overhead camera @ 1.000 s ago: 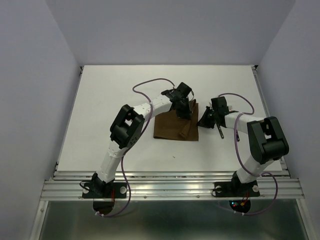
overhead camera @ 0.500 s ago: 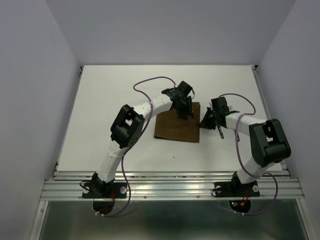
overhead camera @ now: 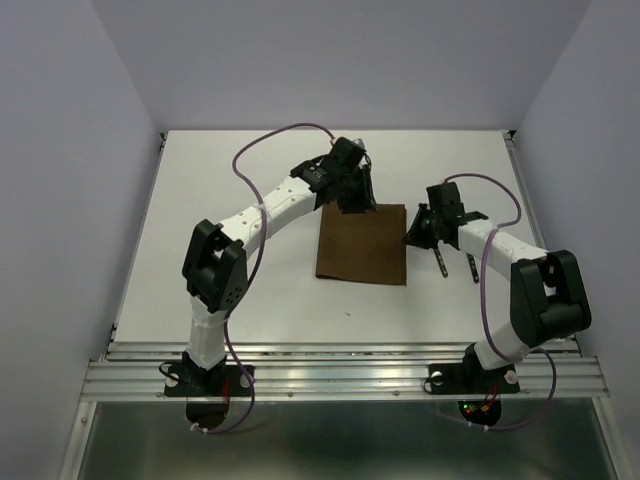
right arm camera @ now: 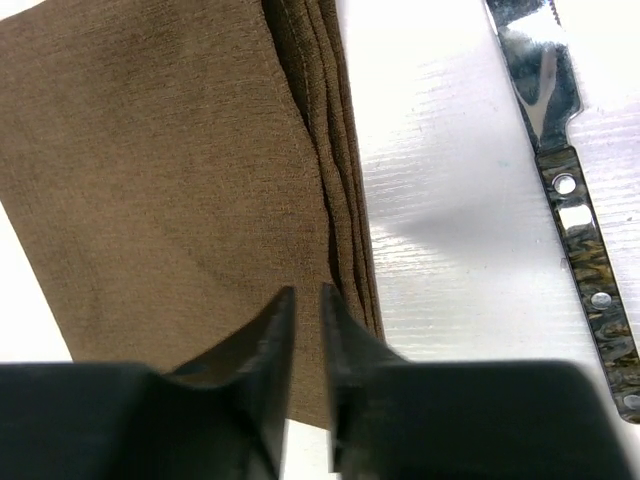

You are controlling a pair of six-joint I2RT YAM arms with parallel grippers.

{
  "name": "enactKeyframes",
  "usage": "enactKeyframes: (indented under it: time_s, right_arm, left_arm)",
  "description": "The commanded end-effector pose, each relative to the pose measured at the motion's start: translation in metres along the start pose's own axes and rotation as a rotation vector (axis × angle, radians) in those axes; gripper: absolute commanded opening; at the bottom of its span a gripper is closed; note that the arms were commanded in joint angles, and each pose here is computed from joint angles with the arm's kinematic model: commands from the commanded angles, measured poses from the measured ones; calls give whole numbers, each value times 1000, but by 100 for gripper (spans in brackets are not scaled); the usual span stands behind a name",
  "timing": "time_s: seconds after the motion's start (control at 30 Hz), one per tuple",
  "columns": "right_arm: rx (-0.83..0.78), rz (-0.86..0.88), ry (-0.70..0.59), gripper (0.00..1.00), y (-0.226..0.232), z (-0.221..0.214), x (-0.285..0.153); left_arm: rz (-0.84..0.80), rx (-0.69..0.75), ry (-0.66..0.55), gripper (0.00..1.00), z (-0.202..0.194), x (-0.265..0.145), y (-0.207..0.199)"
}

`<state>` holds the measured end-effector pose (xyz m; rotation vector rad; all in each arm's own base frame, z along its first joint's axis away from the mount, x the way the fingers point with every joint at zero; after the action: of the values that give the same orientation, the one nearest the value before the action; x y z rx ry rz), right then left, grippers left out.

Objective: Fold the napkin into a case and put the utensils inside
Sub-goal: Fold the rectangle-folded napkin at the center of the board, then move the square-folded napkin to the center of the board.

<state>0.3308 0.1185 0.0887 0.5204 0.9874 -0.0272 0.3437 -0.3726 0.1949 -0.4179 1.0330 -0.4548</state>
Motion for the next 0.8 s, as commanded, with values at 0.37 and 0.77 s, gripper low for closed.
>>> enactKeyframes:
  time_s: [0.37,0.77]
  right_arm:
    - [-23,-67,19,38,-8,-1,15]
    - [-11,62,100,17,15,-31,30]
  left_arm:
    - [60,51,24,43,-16,-3,37]
    - [117,51,-4,43,-16,-18,64]
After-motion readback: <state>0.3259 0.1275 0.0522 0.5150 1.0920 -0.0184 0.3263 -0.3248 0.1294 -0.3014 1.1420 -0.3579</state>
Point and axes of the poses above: each gripper's point midway between its finger pads, its own x axis out along the fingers, its own y axis along the line the jaws close on, z = x × y, the point moved 3 cm from there along -x, back along the fingers
